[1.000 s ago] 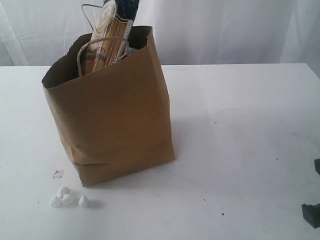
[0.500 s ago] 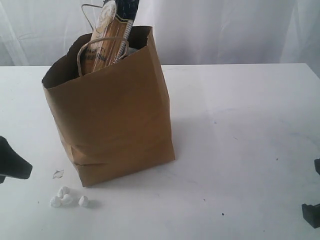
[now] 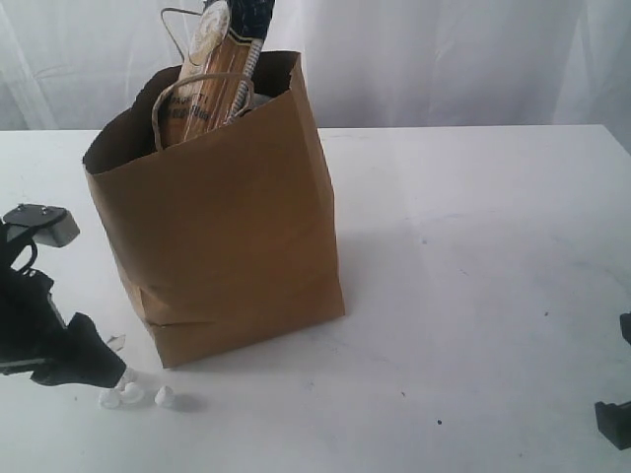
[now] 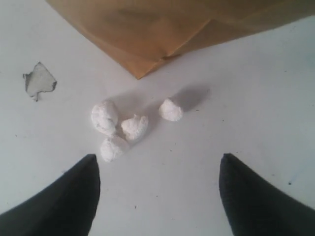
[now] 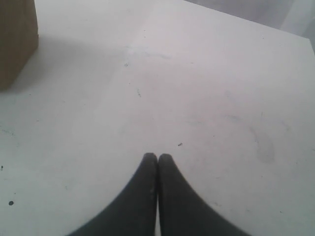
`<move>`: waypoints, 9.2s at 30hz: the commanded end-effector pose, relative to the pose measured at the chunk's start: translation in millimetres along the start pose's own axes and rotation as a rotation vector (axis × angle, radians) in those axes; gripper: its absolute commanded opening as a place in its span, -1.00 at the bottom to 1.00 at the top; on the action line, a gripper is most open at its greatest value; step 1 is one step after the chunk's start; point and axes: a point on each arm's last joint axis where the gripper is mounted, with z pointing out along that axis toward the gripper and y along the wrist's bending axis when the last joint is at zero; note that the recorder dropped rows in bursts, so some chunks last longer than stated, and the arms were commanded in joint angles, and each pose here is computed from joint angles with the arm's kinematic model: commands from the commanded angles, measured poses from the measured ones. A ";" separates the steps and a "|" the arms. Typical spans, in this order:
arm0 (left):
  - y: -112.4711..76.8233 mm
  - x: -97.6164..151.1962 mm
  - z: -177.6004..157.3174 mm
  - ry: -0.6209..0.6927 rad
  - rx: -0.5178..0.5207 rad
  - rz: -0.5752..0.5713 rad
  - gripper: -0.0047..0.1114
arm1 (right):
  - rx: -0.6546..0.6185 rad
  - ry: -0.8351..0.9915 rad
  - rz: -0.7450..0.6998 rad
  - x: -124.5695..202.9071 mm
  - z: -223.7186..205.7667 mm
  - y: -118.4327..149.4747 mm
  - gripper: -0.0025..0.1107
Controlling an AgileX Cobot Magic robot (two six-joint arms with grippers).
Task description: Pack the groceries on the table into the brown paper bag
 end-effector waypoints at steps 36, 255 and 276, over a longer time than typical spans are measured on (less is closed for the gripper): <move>13.1 1.9 60.6 0.143 -0.044 0.310 -0.51 | 0.004 -0.010 0.009 -2.7 -0.3 -0.7 -0.96; -22.9 0.5 7.8 -0.153 0.168 0.411 -0.92 | 0.004 -0.010 0.011 -2.7 -0.3 -0.7 -0.96; 29.7 -9.6 52.5 -0.158 -0.132 0.232 -0.04 | 0.004 -0.010 0.011 -2.7 -0.3 -0.7 -0.96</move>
